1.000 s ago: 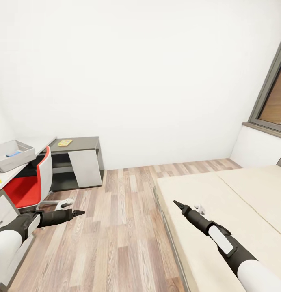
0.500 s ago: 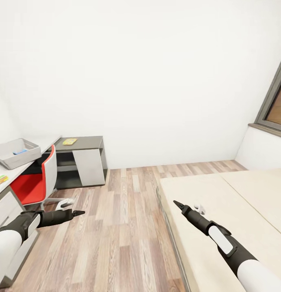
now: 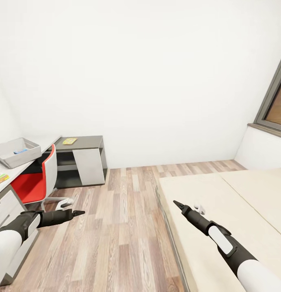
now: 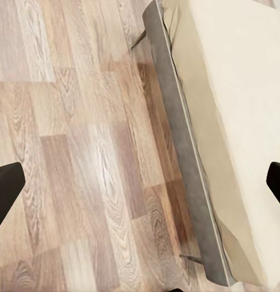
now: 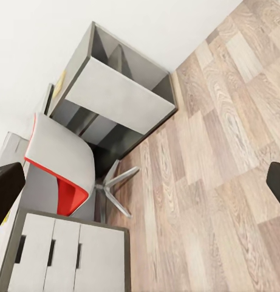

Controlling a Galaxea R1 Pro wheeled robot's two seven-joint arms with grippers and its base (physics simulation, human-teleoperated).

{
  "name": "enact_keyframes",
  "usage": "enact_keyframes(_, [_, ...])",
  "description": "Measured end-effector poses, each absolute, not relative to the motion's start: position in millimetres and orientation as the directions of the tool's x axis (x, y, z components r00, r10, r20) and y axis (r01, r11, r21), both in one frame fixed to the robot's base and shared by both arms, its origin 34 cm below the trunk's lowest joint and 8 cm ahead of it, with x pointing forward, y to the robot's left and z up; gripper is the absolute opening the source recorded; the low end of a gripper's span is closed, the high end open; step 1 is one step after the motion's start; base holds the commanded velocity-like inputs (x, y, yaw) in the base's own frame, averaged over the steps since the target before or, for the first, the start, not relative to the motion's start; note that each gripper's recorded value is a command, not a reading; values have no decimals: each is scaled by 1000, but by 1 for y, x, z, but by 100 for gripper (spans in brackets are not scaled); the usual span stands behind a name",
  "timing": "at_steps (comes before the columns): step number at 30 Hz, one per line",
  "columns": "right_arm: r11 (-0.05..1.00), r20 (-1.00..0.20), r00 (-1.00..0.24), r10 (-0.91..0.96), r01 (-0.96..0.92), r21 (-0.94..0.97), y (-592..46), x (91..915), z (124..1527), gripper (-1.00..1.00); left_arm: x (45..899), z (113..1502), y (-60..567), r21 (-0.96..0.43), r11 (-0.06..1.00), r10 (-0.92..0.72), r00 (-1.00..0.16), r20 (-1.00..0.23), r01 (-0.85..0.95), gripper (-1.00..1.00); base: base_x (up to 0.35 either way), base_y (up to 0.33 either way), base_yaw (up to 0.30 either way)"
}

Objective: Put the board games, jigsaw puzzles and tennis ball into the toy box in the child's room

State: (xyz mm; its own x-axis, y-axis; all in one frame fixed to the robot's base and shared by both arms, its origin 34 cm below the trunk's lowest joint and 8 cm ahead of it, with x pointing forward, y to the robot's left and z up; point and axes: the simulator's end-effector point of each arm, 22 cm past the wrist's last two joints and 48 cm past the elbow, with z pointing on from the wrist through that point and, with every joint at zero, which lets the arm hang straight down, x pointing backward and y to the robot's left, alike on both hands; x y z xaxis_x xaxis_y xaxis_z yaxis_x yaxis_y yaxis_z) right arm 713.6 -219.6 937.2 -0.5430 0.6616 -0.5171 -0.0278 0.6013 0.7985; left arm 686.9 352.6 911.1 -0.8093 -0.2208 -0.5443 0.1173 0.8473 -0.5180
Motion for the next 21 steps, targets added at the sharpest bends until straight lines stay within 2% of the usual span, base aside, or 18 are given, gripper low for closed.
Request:
enact_keyframes(12, [601,-517,-543,662,-27,799,-220,714,937,100,687,911,349,-521,845,-220,-810,-544,120,100,-17,-3,0])
enact_keyframes(21, [601,-517,-543,662,-27,799,-220,714,937,100,687,910,347,-522,844,-218,-811,-543,122,100,-1,-166,0])
